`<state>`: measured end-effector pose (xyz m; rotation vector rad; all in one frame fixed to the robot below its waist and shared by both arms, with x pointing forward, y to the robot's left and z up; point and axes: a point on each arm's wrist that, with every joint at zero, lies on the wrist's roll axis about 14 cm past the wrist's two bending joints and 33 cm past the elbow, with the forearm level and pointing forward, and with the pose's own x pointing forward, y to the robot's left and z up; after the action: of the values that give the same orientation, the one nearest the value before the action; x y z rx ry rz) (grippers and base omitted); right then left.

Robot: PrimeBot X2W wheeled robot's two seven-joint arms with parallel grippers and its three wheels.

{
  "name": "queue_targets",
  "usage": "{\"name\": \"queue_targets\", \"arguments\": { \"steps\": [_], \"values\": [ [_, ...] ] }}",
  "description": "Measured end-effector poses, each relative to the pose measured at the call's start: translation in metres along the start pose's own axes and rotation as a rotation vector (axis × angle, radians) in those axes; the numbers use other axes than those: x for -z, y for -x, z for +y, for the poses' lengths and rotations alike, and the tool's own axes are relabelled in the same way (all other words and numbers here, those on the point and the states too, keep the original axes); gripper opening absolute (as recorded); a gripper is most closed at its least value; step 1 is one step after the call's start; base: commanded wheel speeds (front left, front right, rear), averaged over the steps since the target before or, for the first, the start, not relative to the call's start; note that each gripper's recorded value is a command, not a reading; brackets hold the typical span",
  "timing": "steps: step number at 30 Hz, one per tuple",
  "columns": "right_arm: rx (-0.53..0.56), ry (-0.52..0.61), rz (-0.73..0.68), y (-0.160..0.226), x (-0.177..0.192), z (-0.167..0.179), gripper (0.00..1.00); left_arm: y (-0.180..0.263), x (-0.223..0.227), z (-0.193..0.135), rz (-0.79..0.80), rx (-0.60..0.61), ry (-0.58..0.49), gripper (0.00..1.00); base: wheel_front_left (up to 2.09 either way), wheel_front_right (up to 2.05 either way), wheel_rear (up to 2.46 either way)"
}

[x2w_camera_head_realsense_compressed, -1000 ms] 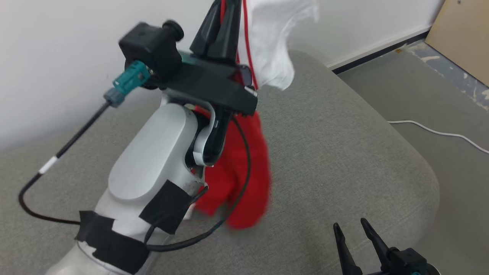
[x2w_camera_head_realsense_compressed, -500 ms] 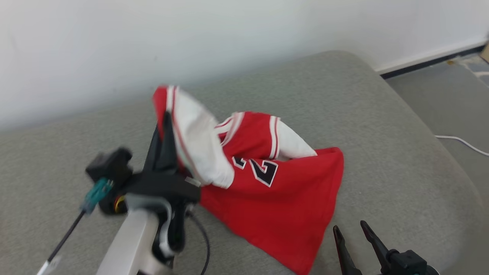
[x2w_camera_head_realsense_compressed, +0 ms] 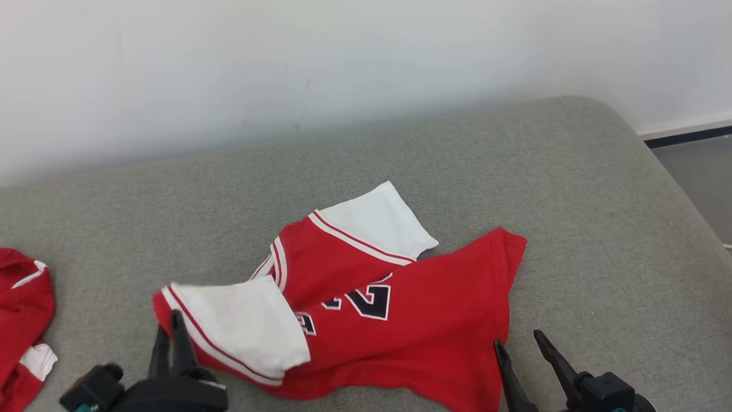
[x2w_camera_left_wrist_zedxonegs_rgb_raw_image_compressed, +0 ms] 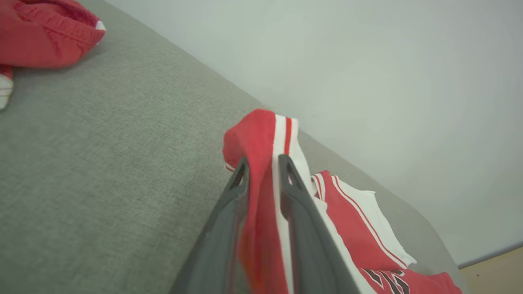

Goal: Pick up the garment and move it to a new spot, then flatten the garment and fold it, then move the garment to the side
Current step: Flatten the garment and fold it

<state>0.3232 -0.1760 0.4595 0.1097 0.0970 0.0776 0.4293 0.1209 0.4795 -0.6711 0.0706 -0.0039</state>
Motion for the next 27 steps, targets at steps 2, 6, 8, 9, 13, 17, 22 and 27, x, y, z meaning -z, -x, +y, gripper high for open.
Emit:
{"name": "queue_targets", "arguments": {
  "steps": [2,6,8,9,13,17,22,27],
  "values": [
    [-0.004,0.003,-0.007,0.000,-0.003,0.001,1.00,0.006,0.001,0.015,0.004,-0.043,0.015,1.00,0.00,0.00,0.00],
    [0.002,0.009,-0.015,0.000,-0.006,-0.003,1.00,0.015,-0.002,0.038,-0.004,-0.105,0.014,1.00,0.00,0.00,0.00],
    [0.004,0.010,-0.015,0.000,-0.007,-0.004,1.00,0.016,-0.005,0.042,-0.014,-0.113,0.003,1.00,0.00,0.00,0.00],
    [0.007,0.011,-0.018,0.000,-0.007,-0.005,1.00,0.018,-0.009,0.044,-0.027,-0.118,-0.011,1.00,0.00,0.00,0.00],
    [0.012,0.012,-0.025,0.000,-0.010,-0.007,1.00,0.026,-0.027,0.035,-0.080,-0.045,-0.112,1.00,0.00,0.00,0.00],
    [0.018,0.009,-0.024,0.001,-0.011,-0.009,1.00,0.041,-0.043,0.022,-0.130,0.024,-0.244,1.00,0.00,0.00,0.00],
    [0.018,0.009,-0.034,-0.001,-0.015,-0.009,1.00,0.063,-0.048,0.011,-0.152,0.079,-0.388,1.00,0.00,0.00,0.00],
    [0.012,0.005,-0.032,-0.002,-0.016,-0.007,1.00,0.085,-0.045,0.011,-0.145,0.101,-0.516,1.00,0.00,0.00,0.00]
  ]
}}
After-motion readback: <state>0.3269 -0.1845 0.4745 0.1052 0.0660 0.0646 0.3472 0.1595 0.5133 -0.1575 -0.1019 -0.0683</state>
